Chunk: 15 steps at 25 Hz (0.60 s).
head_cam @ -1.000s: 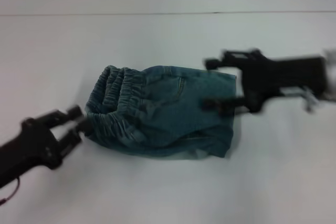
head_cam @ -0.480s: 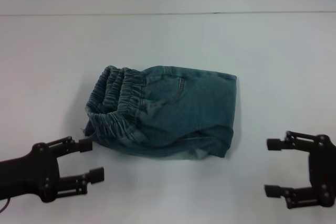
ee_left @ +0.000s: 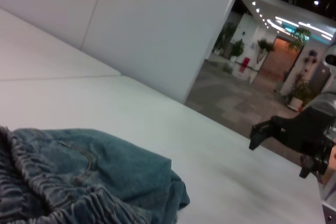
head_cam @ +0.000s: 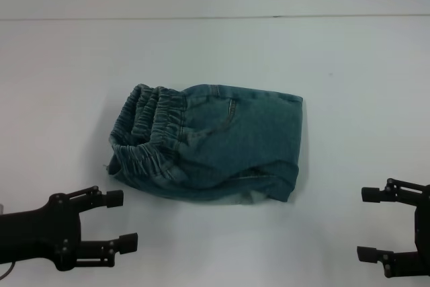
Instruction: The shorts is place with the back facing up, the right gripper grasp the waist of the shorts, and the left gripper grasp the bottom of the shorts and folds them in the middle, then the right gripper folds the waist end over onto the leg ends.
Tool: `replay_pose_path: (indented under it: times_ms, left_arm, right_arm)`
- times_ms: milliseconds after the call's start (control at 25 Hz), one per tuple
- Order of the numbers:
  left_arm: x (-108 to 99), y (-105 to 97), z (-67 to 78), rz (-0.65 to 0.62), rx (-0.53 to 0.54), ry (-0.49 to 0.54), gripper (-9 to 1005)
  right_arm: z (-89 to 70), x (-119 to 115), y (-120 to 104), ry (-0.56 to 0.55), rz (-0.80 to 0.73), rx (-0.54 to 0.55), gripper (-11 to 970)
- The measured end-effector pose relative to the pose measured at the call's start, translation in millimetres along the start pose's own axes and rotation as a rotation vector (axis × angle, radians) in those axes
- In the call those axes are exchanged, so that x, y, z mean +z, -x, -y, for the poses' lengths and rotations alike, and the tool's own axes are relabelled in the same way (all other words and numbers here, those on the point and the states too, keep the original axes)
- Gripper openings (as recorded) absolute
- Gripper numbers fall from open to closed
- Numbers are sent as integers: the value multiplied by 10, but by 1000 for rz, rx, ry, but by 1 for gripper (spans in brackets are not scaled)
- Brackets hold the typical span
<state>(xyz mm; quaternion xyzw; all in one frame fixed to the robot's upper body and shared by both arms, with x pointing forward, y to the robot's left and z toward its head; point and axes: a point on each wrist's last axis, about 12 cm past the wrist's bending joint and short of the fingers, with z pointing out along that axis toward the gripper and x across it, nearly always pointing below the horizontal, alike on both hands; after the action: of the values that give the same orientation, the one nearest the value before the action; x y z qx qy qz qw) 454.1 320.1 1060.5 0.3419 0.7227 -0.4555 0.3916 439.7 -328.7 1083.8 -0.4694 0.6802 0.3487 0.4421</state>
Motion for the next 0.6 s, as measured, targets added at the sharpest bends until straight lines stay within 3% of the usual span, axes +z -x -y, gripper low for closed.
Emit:
replay_pose_path:
  times_ms: [600]
  left_arm:
    - [122, 19, -43, -79, -30, -33, 937]
  right_arm:
    - [-14, -31, -127, -35, -5, 1, 915]
